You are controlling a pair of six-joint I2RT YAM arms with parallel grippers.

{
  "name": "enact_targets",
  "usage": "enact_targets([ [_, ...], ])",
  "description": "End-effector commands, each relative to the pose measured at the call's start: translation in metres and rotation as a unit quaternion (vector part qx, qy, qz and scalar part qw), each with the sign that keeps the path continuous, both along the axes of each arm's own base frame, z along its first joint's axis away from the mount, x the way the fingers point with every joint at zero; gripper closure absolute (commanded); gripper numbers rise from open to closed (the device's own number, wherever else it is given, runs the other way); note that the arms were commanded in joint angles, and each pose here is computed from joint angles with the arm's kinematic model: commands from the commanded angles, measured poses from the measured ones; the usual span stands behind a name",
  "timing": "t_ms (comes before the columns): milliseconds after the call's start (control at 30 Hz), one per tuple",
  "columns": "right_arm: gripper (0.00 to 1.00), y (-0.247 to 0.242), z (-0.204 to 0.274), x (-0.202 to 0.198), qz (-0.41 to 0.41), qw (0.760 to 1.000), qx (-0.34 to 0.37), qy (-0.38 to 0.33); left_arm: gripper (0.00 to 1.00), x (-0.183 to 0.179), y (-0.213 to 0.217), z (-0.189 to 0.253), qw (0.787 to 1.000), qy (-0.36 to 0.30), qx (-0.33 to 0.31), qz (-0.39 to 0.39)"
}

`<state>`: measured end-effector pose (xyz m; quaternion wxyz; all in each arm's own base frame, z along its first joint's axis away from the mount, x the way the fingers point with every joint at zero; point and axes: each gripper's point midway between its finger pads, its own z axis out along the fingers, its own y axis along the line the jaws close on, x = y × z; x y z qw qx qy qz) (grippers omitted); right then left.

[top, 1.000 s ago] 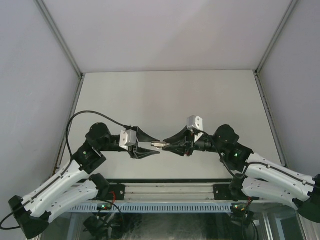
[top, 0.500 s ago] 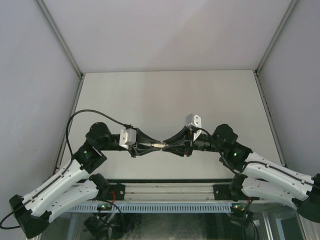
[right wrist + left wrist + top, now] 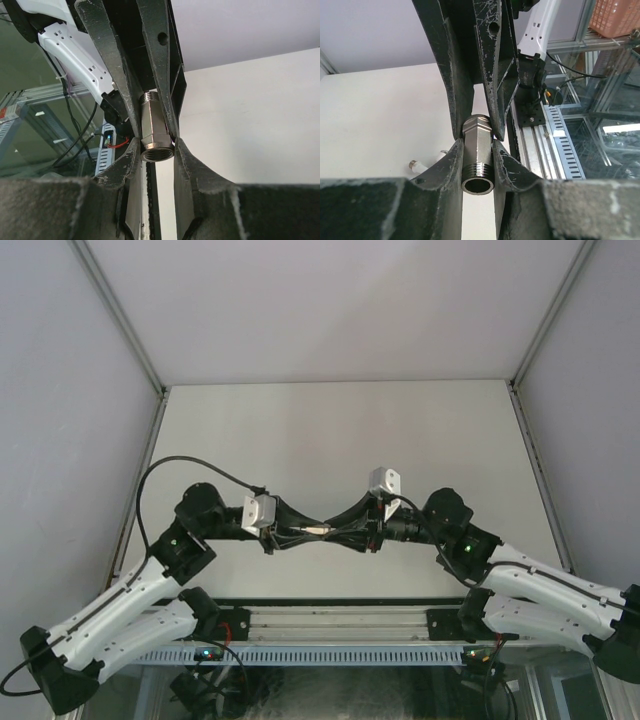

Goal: Install the water faucets

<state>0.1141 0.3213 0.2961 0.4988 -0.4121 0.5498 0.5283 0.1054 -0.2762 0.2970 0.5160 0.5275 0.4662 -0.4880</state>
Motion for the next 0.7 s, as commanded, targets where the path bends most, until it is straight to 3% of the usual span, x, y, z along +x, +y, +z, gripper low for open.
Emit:
enact_targets([
  [0, 1.00, -0.001, 0.031, 0.004, -0.018, 0.998, 0.053, -0.027, 0.99, -0.008, 0.001, 0.026, 0.999, -0.030, -0.029, -0.013],
  [33, 0.95, -0.002, 0.032, 0.003, -0.018, 0.998, 0.054, -0.027, 1.00, -0.008, 0.001, 0.027, 0.999, -0.034, -0.031, -0.012],
  [100, 0.73, -0.004, 0.032, 0.007, -0.030, 0.998, 0.055, -0.016, 1.00, -0.005, 0.002, 0.028, 0.999, -0.039, -0.034, 0.001],
  [167, 0.42, -0.007, 0.032, 0.012, -0.049, 0.997, 0.054, -0.002, 1.00, -0.001, 0.004, 0.029, 0.998, -0.042, -0.036, 0.015],
  [233, 0.32, -0.012, 0.030, 0.017, -0.067, 0.996, 0.052, 0.013, 1.00, 0.003, 0.006, 0.027, 0.998, -0.045, -0.037, 0.031],
  [533, 0.28, -0.056, 0.024, 0.059, -0.153, 0.976, 0.063, 0.140, 1.00, 0.020, 0.006, 0.025, 0.996, 0.017, -0.033, 0.082],
  [600, 0.28, -0.071, 0.009, 0.078, -0.201, 0.959, 0.055, 0.193, 1.00, 0.022, 0.006, 0.021, 0.995, 0.036, -0.026, 0.086],
  [667, 0.29, -0.094, -0.019, 0.104, -0.286, 0.919, 0.041, 0.268, 1.00, 0.025, 0.007, 0.018, 0.994, 0.054, -0.023, 0.096],
])
